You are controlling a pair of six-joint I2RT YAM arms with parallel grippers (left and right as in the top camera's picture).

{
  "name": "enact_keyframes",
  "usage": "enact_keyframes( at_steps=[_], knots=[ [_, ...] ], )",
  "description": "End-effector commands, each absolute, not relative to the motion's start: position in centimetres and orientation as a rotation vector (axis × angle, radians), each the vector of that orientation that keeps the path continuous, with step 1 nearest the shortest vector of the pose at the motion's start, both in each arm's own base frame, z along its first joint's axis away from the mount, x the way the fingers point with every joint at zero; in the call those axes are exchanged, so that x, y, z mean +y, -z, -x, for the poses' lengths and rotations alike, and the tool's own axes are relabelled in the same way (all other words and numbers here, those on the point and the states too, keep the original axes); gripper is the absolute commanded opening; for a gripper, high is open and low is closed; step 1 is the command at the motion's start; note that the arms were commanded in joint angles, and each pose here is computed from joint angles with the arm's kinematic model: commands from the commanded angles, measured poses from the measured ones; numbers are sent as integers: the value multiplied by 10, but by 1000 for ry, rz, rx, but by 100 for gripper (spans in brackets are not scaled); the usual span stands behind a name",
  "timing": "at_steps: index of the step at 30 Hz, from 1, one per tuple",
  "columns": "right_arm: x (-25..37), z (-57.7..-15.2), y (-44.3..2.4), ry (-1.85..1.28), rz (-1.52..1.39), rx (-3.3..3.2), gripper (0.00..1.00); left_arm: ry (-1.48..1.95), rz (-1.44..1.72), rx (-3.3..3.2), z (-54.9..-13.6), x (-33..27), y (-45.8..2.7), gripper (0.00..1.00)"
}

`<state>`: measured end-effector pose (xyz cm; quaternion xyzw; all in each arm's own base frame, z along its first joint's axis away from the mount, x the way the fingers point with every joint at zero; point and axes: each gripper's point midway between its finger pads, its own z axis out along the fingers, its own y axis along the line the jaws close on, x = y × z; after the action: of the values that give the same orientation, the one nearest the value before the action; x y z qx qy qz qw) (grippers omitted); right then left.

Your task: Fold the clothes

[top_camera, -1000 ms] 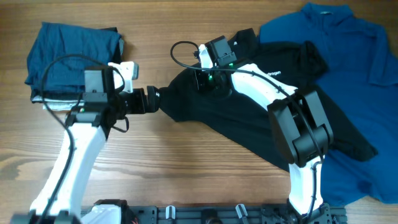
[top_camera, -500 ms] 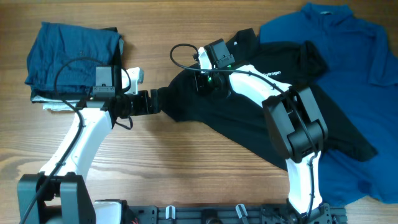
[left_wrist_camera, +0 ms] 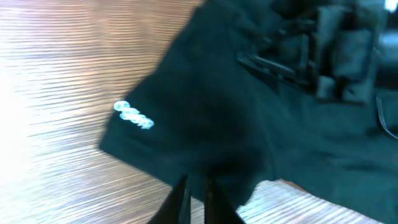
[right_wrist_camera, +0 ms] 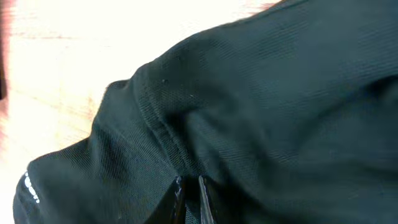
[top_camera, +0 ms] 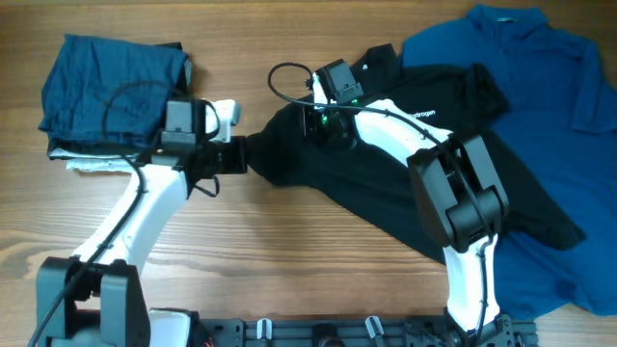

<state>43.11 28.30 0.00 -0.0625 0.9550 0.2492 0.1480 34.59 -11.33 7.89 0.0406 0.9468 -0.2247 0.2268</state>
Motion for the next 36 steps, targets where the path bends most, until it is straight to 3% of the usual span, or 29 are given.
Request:
enact_keyframes(
  at_steps=[1,13,22,26,29,32,36],
  knots=[
    [242,-440,32,-515,37,2807,10,638,-207,2593,-344,-138,-83,4],
    [228,-444,33,-511,-38,2818,11,584,-354,2668,-341,-178,-28,4],
    [227,-446,27,-510,-25,2806,11,511,-189,2804,-334,-164,10,4],
    [216,-454,-32,-554,117,2710,25,520,-52,2880,-322,-161,14,4],
    [192,-455,-95,-548,94,2629,30,516,-50,2892,-319,-160,15,4],
    [119,-444,-145,-381,-84,2608,34,516,-50,2891,-320,-160,15,4],
    [31,-418,-149,-260,-348,2688,34,518,-51,2884,-321,-161,14,5]
  ],
)
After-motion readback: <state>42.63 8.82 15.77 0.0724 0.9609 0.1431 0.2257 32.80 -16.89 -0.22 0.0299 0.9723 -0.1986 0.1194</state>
